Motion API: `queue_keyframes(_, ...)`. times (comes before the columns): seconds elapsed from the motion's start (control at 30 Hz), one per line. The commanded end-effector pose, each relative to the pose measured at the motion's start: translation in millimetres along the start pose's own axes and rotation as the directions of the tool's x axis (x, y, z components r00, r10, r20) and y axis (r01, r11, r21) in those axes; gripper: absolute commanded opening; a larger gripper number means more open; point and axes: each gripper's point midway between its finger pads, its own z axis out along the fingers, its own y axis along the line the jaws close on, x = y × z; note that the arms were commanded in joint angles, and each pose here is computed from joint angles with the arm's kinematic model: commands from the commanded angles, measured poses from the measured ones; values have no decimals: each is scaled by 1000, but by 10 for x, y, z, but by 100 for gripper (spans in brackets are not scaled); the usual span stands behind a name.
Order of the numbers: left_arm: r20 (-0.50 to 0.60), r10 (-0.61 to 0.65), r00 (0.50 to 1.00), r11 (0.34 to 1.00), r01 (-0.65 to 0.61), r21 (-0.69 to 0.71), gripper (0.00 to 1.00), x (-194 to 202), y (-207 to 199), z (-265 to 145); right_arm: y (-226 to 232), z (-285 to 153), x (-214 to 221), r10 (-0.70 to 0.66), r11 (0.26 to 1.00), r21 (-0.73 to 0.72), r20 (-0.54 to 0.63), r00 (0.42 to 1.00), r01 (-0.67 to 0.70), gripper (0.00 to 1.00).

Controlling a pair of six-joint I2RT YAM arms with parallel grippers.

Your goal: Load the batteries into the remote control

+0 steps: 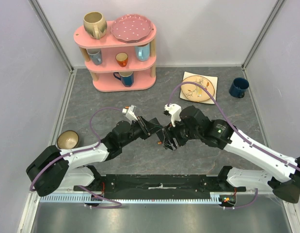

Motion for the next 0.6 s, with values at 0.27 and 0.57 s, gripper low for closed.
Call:
queue_keyframes(0.27,41,306,951,882,-266,-389,2,-558,485,-276,-611,-286,-202,60,940,301,323,945,-163,73)
queue_keyframes(0.57,-242,562,791,403,-518,-755,2,-1176,741,-693,-956,-252,-94,22,876,437,384,923,-203,81)
